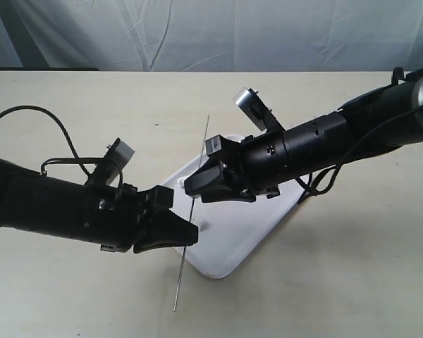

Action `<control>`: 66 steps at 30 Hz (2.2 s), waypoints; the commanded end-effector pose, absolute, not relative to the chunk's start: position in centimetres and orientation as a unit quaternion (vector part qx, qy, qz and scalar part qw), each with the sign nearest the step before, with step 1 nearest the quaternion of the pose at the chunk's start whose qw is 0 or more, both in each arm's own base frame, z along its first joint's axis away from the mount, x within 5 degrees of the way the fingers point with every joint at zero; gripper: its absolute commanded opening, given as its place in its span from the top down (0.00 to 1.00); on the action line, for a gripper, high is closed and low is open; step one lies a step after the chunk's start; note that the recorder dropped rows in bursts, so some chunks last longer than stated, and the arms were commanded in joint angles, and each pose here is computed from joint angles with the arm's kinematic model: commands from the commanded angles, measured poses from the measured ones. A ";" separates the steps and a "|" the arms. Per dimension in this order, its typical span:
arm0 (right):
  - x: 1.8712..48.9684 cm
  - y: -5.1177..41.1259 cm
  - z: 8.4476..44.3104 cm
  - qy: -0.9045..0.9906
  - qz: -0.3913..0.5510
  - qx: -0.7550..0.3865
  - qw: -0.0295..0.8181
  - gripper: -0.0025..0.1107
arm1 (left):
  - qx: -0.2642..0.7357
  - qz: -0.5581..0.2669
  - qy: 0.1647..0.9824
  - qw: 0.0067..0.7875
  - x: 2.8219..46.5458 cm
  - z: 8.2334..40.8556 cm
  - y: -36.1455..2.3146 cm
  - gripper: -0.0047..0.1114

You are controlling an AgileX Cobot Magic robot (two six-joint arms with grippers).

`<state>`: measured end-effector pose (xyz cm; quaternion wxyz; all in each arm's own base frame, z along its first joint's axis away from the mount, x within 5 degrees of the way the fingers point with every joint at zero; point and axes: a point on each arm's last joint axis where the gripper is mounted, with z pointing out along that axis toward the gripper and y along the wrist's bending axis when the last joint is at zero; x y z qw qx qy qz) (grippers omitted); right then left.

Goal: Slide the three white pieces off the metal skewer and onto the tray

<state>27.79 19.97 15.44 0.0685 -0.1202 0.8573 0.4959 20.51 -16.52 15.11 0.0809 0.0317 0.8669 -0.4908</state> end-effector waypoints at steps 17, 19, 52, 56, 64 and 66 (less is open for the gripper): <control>28.0 19.9 15.3 0.862 0.487 -0.120 0.074 0.76 | 0.040 -0.521 0.849 0.074 20.5 15.9 -16.9 0.96; 28.0 19.9 15.3 0.862 0.487 -0.120 0.074 0.76 | 0.040 -0.521 0.849 0.074 20.5 15.9 -16.9 0.96; 28.3 19.7 15.1 0.869 0.472 -0.116 0.086 0.78 | 0.044 -0.537 0.841 0.039 18.9 15.5 -17.0 0.96; 28.7 19.5 14.8 0.880 0.448 -0.115 0.111 0.78 | 0.052 -0.526 0.849 0.001 16.4 14.3 -17.0 0.96; 30.5 19.5 15.5 0.890 0.410 -0.118 0.162 0.78 | 0.064 -0.535 0.838 -0.091 11.3 12.9 -16.3 0.96; 31.0 19.4 15.7 0.892 0.398 -0.120 0.177 0.78 | 0.063 -0.536 0.836 -0.102 10.5 12.7 -15.9 0.96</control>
